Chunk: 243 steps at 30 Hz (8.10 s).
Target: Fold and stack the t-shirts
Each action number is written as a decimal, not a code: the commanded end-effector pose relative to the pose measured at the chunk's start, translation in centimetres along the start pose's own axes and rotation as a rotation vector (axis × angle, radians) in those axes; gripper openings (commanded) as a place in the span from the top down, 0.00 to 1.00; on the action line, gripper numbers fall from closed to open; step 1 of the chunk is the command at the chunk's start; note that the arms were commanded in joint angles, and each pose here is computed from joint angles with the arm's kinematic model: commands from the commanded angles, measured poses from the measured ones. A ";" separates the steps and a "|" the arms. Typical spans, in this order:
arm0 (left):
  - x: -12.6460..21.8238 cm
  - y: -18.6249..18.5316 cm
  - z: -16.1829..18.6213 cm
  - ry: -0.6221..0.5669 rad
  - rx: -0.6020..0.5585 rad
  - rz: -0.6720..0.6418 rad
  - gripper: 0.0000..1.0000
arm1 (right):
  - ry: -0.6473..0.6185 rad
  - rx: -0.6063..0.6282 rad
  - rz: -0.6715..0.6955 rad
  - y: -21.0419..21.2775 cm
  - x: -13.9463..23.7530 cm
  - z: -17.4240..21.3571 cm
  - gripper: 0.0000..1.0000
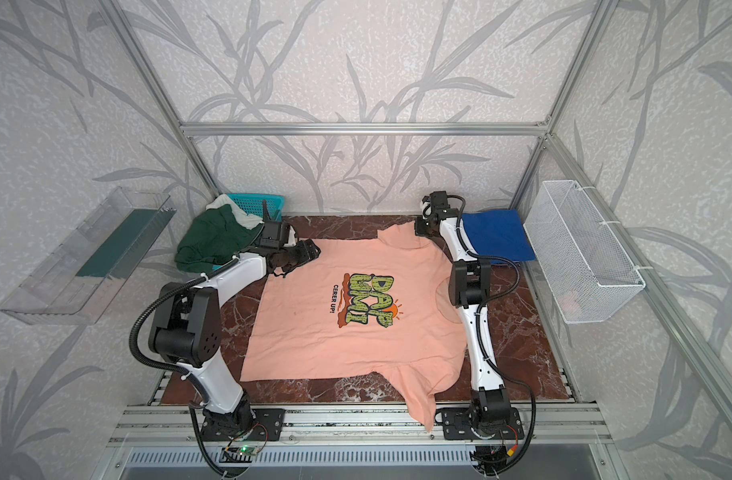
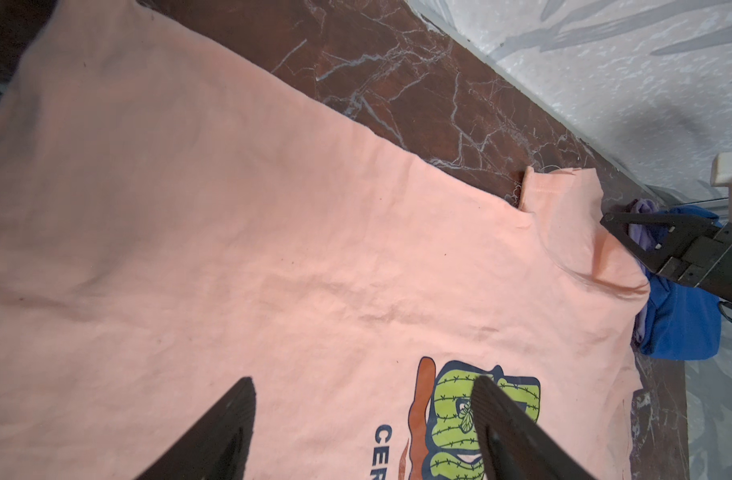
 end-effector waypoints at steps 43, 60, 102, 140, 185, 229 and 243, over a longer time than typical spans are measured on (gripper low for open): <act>-5.8 2.0 -7.0 -0.005 -0.017 -0.096 0.19 | 0.251 0.133 0.094 1.4 9.5 4.2 1.00; -8.9 3.8 -9.0 0.029 -0.030 -0.200 0.19 | 0.242 0.028 0.147 -0.2 10.6 7.8 1.00; -14.6 8.9 -12.7 -0.053 0.057 -0.299 0.19 | 0.200 -0.072 0.012 -1.3 9.0 7.1 1.00; -10.2 7.4 -14.4 -0.038 -0.060 -0.383 1.00 | 0.101 -0.015 -0.029 -0.7 10.8 1.7 1.00; -4.1 3.6 -14.1 -0.159 -0.176 -0.320 1.00 | 0.064 0.021 0.017 0.4 14.5 3.2 1.00; -2.9 3.1 -12.4 -0.467 -0.380 -0.263 1.00 | -0.031 -0.091 -0.033 0.8 14.9 7.8 1.00; 2.9 1.6 -6.0 -0.640 -0.377 -0.161 0.53 | -0.031 -0.140 0.027 1.6 16.4 12.3 0.64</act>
Point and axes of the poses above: each gripper's point midway between its finger pads, its own x axis back along the fingers, its own y axis along the line the jaws close on, z = x × y, the point moved 2 cm from there along x, back along the fingers, and after that the axes turned 14 degrees about x, right-handed, at the moved point
